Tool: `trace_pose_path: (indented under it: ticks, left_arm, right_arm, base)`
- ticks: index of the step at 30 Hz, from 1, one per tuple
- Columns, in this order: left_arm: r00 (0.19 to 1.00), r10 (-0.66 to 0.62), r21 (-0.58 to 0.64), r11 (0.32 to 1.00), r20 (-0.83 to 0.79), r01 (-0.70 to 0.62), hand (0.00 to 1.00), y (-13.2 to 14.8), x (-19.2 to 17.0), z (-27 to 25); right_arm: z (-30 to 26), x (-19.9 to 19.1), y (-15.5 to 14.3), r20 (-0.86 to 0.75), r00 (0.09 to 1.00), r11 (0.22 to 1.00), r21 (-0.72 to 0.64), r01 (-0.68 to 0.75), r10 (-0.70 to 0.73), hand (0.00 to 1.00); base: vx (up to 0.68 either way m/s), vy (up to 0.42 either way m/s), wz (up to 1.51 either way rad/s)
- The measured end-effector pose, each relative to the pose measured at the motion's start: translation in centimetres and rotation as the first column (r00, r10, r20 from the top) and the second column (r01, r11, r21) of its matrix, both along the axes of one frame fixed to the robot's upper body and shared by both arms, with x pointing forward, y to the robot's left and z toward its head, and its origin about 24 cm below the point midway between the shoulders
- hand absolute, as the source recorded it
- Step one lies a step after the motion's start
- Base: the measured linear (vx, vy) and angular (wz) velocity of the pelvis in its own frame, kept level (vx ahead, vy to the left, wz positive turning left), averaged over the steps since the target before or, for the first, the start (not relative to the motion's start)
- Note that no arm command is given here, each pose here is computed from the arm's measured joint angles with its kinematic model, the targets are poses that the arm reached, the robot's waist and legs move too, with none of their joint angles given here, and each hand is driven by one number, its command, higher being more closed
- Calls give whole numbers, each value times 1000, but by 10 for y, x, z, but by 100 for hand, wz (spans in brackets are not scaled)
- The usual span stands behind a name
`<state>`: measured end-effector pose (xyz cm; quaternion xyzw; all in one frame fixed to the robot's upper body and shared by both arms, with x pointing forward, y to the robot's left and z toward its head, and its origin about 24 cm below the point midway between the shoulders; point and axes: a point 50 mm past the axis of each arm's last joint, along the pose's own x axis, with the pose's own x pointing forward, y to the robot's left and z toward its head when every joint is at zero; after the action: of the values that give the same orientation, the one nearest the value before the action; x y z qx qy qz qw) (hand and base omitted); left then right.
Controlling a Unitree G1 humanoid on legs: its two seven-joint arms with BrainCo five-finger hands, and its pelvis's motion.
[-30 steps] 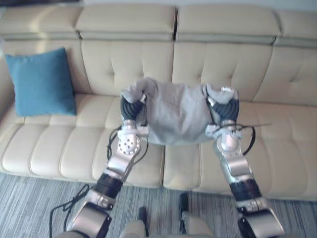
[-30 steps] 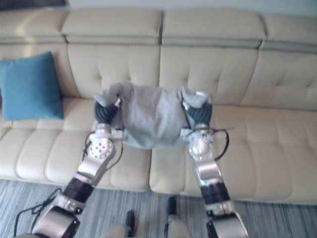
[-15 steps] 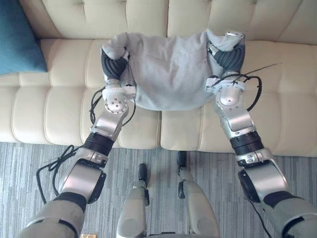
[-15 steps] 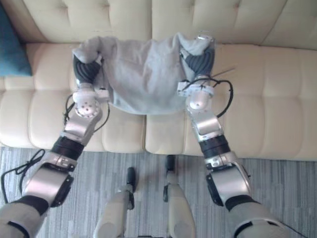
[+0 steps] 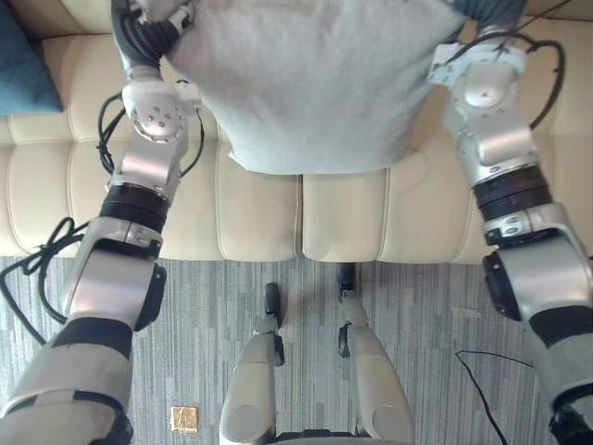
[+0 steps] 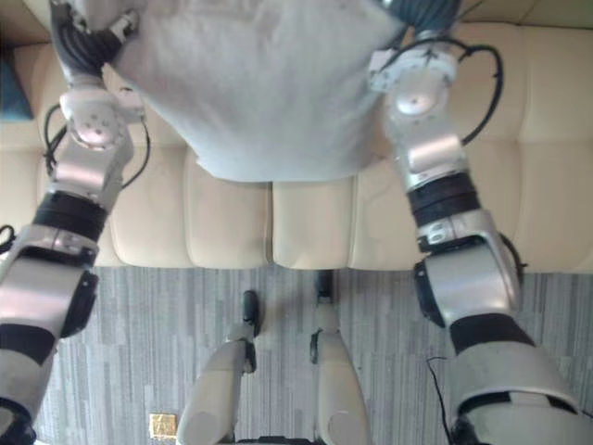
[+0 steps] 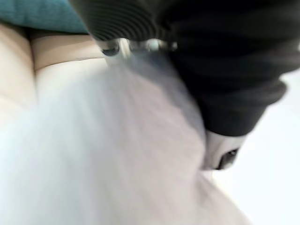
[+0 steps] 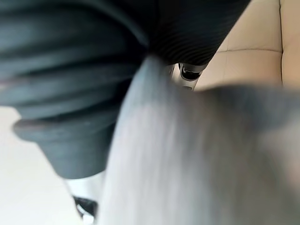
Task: Pick up cushions and gather them together orderly.
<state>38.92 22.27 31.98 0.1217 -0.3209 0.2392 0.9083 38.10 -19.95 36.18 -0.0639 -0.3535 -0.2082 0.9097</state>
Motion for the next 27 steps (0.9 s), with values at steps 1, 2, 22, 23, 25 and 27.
trace_pose_path:
  ticks: [1,2,22,23,25,27]
  left_arm:
    - [1000,14,-11,1000,17,-14,0,8,-3,6]
    - [999,20,-22,1000,28,-20,0,13,-5,10]
    - [986,-92,-429,903,-140,23,0,45,-87,-196]
    - [968,-123,-462,887,-221,7,0,31,-99,-229]
    - [920,-178,-503,864,-348,-23,0,11,-126,-275]
    - [861,-226,-508,860,-455,-42,0,-1,-146,-305]
  right_arm:
    - [3,-1,-11,-4,1000,1000,18,13,-13,0]
    - [4,-1,-17,-8,1000,999,21,24,-24,0]
    - [-191,-63,-83,-265,964,989,149,16,25,0]
    - [-227,-76,-83,-343,939,981,191,47,22,0]
    - [-290,-104,-75,-491,871,962,251,106,32,0]
    - [-331,-129,-65,-596,801,947,286,143,59,0]
  base:
    - [0,0,0]
    - [0,0,0]
    - [-1,-1,2]
    - [7,8,4]
    - [6,5,3]
    - [59,20,1]
